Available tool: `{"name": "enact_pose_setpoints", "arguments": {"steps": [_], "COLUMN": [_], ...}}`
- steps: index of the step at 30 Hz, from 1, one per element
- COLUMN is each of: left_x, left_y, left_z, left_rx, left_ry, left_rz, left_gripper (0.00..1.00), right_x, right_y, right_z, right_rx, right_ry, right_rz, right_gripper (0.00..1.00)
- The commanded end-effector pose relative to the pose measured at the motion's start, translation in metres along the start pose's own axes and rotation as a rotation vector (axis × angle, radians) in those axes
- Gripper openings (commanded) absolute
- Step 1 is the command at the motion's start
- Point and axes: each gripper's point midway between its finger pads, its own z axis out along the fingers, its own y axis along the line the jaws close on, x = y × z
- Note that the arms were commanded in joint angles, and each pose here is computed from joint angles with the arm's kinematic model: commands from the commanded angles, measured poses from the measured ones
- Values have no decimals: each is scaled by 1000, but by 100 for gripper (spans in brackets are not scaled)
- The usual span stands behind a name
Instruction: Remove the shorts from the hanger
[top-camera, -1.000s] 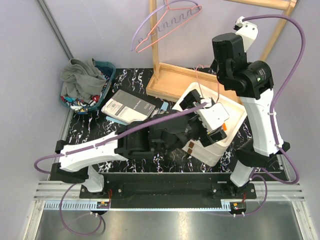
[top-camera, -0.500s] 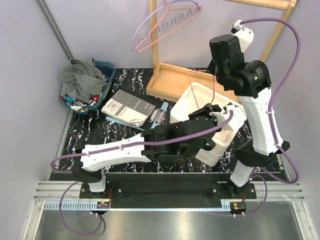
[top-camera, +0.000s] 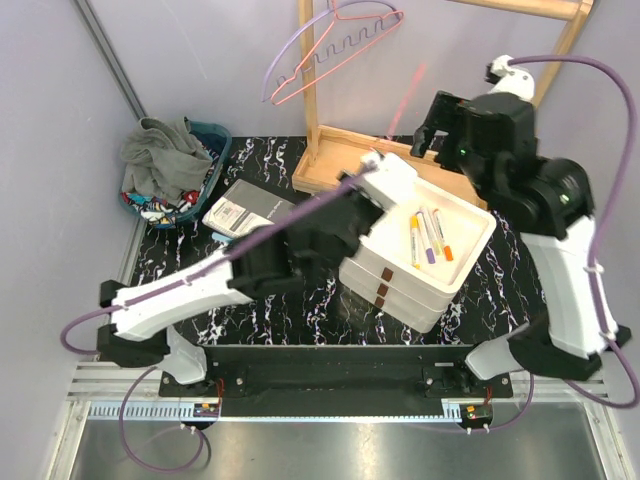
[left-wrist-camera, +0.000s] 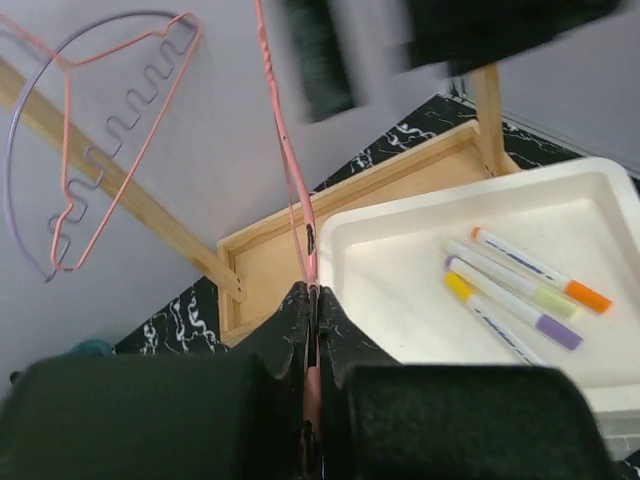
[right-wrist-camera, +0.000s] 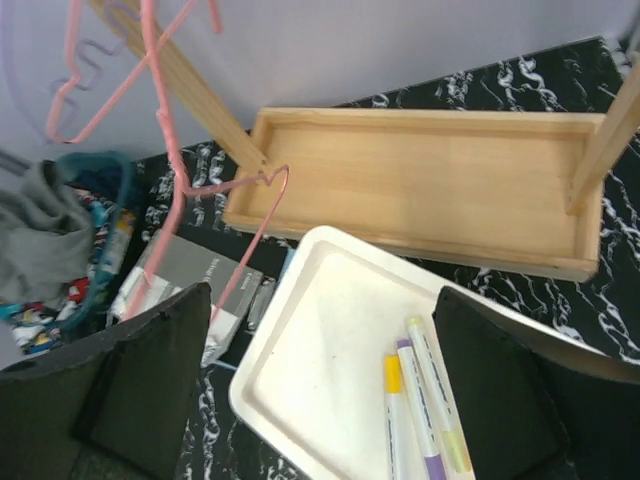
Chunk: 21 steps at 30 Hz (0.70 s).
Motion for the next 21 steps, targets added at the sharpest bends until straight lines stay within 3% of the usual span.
{"name": "enact_pose_setpoints", "arguments": {"steps": [1,8,21], "left_x": [-13,-30,-83], "left_y": [48,132,185], "left_z": [-11,0,55], "left_rx": [21,-30,259], "left_ry": [-97,-240,-459], "left_rz": [-283,-581,-971], "left_gripper": [0,0,0], "right_x": [-38,-57,-62], "right_y": [15,-18,-41], "right_z": [-57,-89,-100], "right_rx": [-262,-247,-187], "right_ry": [-132,-267,-322], "right_rz": [73,111,109], "right_gripper": [100,100,100]}}
